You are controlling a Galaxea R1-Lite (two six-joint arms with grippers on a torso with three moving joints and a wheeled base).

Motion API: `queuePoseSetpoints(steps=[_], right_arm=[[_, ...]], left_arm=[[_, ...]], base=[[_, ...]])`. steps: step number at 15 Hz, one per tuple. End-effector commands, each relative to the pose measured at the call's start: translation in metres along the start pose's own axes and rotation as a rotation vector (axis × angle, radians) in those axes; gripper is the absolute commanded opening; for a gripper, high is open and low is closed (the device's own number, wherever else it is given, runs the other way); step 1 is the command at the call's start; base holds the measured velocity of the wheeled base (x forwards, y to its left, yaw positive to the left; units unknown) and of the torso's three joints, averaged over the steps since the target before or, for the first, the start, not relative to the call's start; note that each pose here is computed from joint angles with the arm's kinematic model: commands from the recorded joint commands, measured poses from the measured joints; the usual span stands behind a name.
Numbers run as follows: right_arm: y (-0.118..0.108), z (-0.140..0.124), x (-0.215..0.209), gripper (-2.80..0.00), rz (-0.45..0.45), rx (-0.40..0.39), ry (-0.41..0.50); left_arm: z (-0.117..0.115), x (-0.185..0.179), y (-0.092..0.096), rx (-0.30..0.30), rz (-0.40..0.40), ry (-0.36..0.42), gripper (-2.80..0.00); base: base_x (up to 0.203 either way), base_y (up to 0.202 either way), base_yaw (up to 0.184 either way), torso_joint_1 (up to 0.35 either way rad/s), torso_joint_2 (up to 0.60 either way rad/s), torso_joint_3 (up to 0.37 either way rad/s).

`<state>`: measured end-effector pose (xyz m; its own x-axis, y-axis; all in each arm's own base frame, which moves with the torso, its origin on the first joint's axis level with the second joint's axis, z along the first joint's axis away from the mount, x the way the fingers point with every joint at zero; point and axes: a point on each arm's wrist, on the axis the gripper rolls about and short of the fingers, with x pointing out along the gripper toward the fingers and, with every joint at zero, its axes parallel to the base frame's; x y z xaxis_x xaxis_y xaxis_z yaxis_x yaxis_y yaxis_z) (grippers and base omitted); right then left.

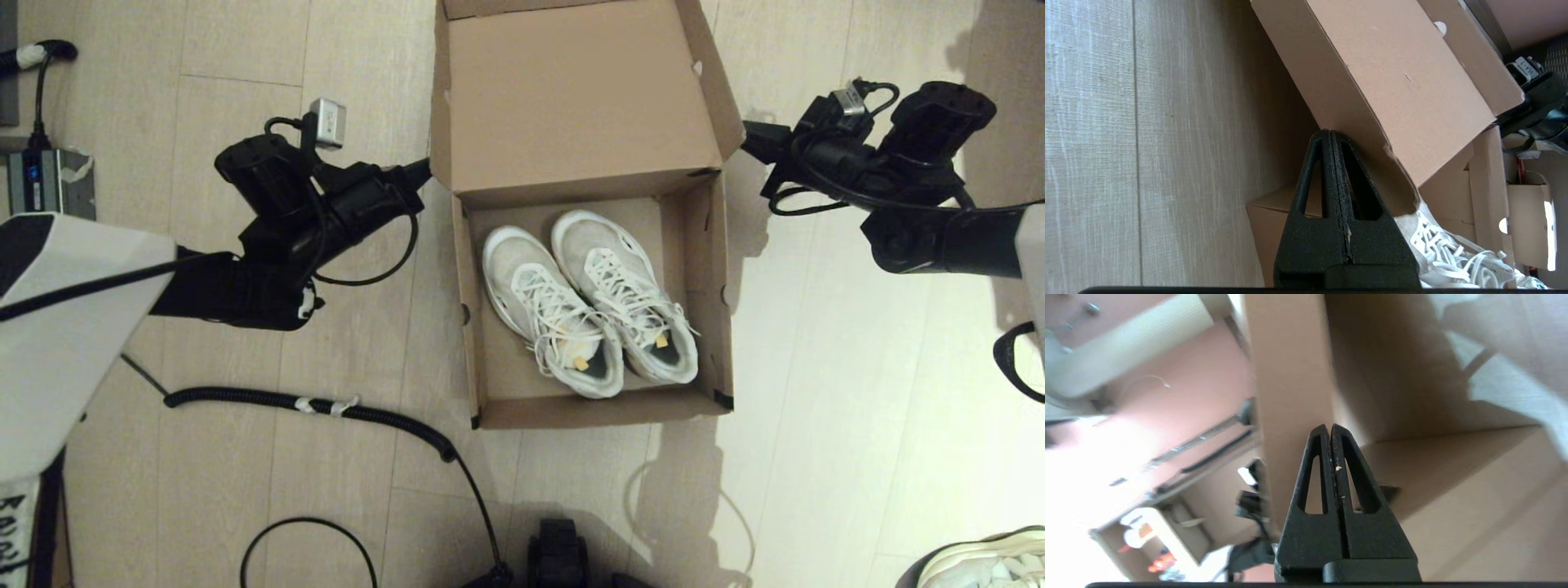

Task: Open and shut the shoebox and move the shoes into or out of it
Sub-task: Close the shoe box

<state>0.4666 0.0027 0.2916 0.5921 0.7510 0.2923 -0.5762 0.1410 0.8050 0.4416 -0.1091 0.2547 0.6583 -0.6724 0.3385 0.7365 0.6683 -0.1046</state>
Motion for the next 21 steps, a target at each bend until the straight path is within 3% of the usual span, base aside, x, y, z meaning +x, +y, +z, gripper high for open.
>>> queuePoseSetpoints(steps=[1,10,15,21], right_arm=[[-0.010,0.000,-0.001,-2.80,-0.012,0.001,0.002],[-0.025,-0.013,0.012,-2.80,-0.012,0.024,0.033],[-0.029,-0.021,0.019,-2.80,-0.006,0.007,0.052],[-0.001,-0.018,0.019,-2.80,0.029,-0.021,0.053]], left_arm=[[-0.006,0.002,0.004,-0.001,-0.002,0.001,-2.80],[-0.006,0.024,0.019,0.010,-0.004,-0.018,-2.80],[-0.014,0.032,0.015,-0.009,-0.018,0.006,-2.80],[-0.015,0.041,-0.003,-0.020,-0.058,0.002,-2.80]], base=[[0.000,0.000,0.000,0.000,0.00,0.000],[0.000,0.000,0.000,0.000,0.00,0.000],[0.000,0.000,0.000,0.000,0.00,0.000],[0.000,0.000,0.000,0.000,0.00,0.000]])
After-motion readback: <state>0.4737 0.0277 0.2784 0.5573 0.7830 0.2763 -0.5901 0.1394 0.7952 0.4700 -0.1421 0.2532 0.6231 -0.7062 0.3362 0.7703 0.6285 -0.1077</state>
